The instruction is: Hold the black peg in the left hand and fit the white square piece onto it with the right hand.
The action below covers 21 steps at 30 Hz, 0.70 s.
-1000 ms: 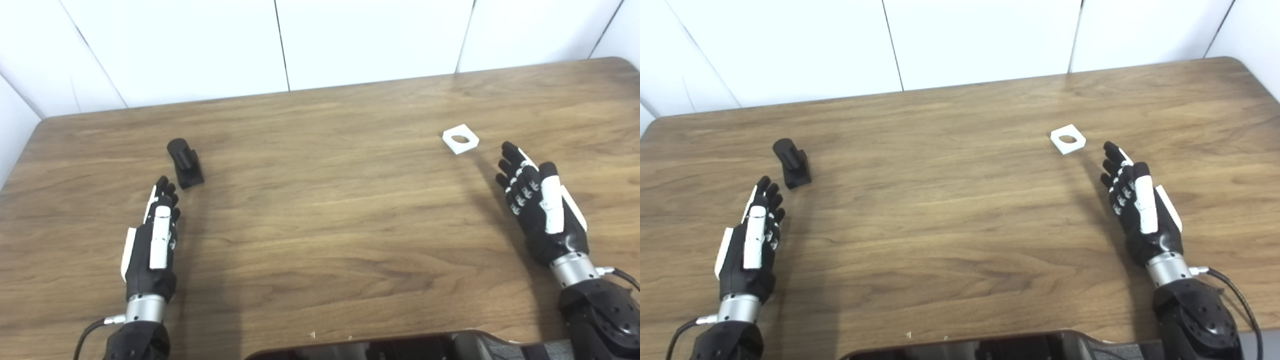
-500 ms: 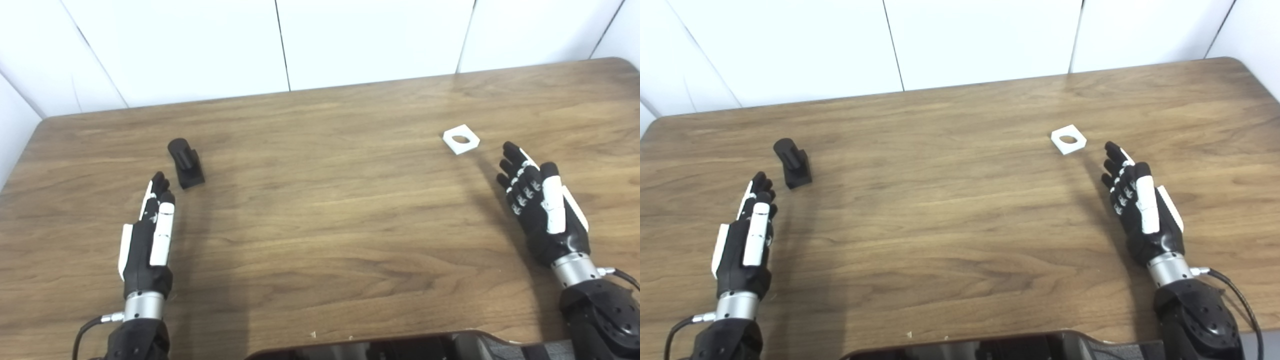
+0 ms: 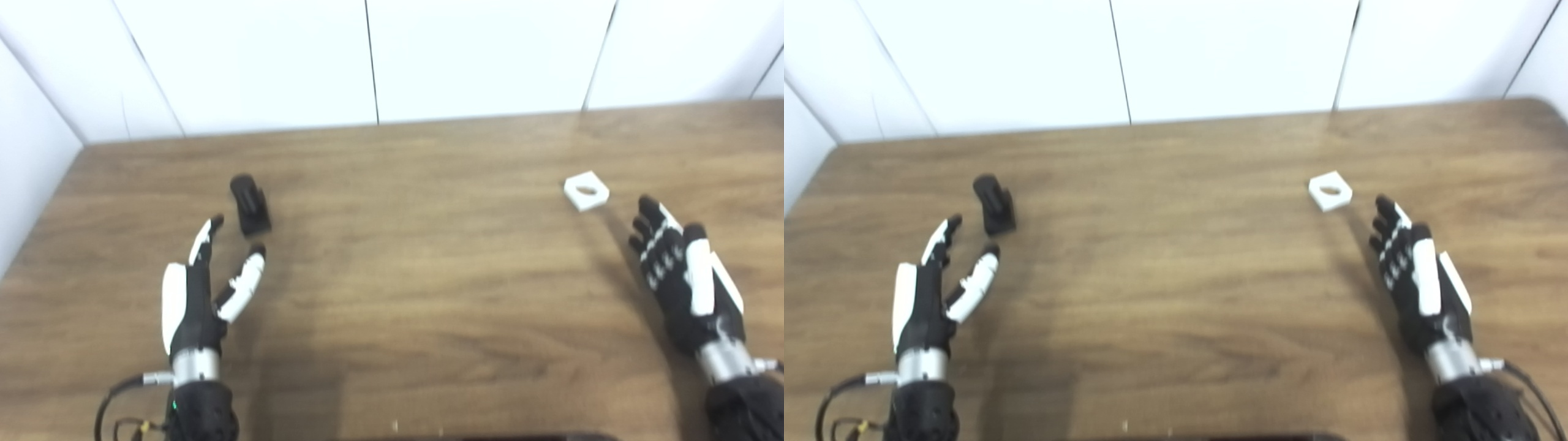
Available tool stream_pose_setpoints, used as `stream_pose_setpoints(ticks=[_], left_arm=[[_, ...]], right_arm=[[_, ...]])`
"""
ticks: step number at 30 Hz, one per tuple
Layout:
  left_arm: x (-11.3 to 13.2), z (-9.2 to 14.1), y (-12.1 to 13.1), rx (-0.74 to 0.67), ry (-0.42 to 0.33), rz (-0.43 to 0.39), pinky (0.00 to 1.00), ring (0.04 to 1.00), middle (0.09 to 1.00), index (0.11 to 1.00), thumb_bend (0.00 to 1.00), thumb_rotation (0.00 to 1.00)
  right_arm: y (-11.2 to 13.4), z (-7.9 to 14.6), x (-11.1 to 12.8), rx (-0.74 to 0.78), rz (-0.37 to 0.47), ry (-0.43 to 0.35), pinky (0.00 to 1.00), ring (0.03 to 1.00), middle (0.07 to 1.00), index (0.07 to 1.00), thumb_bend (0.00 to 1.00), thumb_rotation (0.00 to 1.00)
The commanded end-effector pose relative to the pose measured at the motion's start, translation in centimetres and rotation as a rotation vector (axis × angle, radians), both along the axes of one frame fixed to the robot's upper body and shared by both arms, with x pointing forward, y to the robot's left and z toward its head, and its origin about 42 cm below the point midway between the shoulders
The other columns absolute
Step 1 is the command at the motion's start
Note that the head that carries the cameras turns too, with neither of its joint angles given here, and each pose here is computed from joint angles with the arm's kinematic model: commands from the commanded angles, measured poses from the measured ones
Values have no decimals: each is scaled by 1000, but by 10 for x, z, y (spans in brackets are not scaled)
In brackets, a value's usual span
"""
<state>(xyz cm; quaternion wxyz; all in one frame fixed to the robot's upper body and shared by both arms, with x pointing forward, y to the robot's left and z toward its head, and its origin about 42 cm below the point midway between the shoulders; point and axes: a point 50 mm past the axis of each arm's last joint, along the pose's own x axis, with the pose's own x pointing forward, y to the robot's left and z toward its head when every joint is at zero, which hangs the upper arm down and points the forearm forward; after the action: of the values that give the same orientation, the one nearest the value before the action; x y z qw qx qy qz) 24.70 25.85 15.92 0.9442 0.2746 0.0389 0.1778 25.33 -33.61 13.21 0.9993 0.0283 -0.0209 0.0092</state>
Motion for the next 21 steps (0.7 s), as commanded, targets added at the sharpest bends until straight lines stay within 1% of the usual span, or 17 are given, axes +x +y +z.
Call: stream_pose_setpoints(ticks=[1,6,9,14,21], left_arm=[[13,14,1,60,-46,51,876,941,951,908,611,424],[24,10,2,81,-39,78,857,935,943,905,669,365],[31,7,3,96,-44,91,847,935,940,896,697,336],[42,4,6,115,-41,104,841,939,934,889,717,337],[60,-1,14,152,-33,116,821,935,923,869,736,341]], right_arm=[[0,-13,-2,21,2,16,994,1000,995,922,662,946],[-3,-15,-3,0,2,20,987,1000,998,938,663,969],[-4,-16,-3,0,4,21,984,1000,998,930,657,976],[-4,-15,-3,-2,7,21,973,999,990,915,660,966],[-6,-16,-4,-24,18,20,963,1000,992,924,665,979]])
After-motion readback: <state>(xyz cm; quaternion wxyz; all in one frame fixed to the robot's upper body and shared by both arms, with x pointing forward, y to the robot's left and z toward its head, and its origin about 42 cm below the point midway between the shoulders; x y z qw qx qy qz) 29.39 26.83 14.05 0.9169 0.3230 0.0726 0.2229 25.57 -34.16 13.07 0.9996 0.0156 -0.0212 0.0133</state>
